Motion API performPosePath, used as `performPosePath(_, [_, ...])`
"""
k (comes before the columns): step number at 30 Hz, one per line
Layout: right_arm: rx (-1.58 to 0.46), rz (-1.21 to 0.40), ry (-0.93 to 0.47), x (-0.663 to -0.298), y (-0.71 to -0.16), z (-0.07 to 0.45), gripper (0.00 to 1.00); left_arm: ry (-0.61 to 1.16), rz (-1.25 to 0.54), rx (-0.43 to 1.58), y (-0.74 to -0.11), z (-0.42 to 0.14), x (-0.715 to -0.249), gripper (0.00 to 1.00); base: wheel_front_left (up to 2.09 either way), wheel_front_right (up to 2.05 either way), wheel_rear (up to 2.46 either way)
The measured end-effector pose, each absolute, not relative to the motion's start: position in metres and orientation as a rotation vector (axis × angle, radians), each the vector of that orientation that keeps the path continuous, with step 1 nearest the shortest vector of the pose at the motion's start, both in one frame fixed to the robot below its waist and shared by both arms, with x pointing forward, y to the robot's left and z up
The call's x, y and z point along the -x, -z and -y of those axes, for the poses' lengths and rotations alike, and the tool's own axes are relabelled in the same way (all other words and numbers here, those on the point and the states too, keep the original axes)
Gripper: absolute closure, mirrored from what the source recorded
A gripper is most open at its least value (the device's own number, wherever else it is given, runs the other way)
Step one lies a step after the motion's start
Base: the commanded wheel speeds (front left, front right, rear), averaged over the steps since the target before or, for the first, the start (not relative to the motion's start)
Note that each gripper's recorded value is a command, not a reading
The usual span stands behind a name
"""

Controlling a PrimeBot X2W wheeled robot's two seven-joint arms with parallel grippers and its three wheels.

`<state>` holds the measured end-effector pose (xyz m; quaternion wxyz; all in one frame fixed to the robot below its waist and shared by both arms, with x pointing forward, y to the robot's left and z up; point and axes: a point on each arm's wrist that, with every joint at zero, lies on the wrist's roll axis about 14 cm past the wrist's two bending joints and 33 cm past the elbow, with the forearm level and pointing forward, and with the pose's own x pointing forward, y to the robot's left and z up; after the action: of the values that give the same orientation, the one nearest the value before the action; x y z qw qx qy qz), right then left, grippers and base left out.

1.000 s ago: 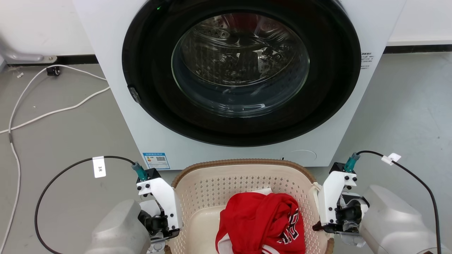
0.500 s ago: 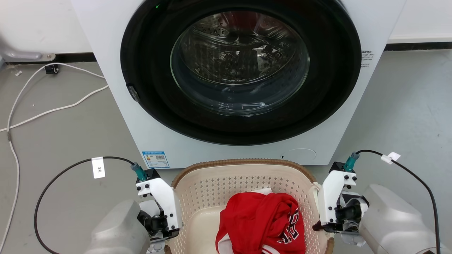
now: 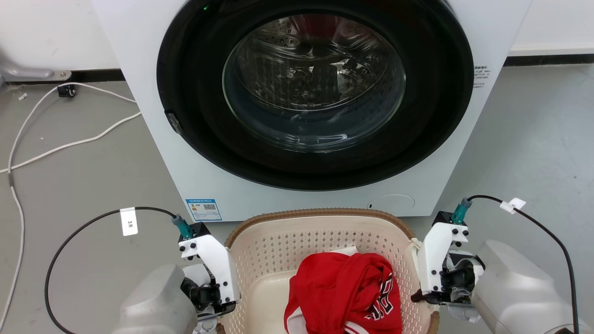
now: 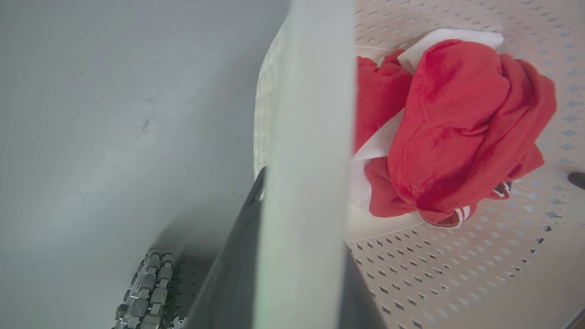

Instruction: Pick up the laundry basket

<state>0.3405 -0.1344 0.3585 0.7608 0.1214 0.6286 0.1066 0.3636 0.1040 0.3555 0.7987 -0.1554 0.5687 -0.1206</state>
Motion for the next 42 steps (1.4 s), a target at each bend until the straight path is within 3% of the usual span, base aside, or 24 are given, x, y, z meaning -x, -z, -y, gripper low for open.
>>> performPosePath(42, [-0.271, -1.366, -0.229, -0.3413, -0.3604, 0.1328, 1.0, 0.253, -1.219, 0.352, -0.354, -0.1031, -0.3602, 1.0, 0.0, 0.0, 0.0])
